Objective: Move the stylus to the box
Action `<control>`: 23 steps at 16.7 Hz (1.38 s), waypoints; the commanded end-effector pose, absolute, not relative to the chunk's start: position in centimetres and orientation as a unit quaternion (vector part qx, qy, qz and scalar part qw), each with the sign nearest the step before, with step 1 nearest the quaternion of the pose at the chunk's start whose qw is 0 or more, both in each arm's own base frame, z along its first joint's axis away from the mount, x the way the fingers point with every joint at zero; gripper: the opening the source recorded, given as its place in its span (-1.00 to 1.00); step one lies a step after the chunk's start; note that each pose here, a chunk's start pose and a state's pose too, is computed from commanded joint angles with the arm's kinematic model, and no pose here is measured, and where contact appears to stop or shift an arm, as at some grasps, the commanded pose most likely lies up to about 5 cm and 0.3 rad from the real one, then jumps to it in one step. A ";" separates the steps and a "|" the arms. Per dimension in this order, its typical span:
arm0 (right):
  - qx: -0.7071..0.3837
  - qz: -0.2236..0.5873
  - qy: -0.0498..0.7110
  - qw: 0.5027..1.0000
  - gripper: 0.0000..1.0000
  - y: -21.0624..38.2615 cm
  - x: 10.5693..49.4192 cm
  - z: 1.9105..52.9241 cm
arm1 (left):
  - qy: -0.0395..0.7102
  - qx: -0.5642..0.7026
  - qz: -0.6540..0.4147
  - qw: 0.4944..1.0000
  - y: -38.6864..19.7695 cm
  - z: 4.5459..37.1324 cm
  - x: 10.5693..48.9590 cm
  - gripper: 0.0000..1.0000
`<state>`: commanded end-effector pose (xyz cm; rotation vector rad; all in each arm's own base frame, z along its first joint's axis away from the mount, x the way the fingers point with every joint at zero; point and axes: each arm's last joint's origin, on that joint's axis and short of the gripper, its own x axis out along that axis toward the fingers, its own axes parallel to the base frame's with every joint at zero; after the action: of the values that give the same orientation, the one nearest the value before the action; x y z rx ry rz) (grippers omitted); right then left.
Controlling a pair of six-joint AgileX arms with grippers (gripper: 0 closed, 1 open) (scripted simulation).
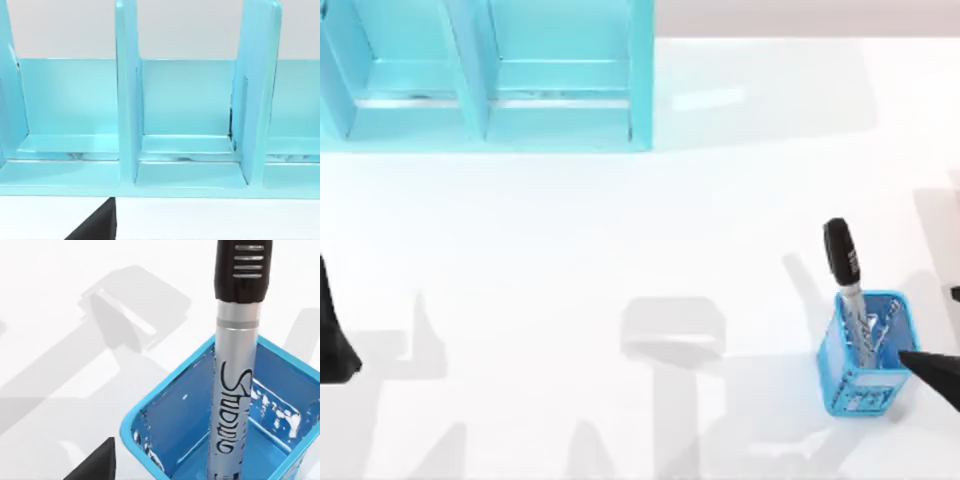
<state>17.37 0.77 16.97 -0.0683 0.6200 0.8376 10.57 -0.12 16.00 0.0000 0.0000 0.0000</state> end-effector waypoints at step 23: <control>-0.033 0.400 0.296 0.867 1.00 7.5 22.4 11.6 | 0.000 0.000 0.000 1.000 -0.1 16.0 10.6 1.00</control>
<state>22.41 7.52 11.58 -0.0683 0.6200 0.8377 10.57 -0.12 16.00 0.0000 0.0000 0.0000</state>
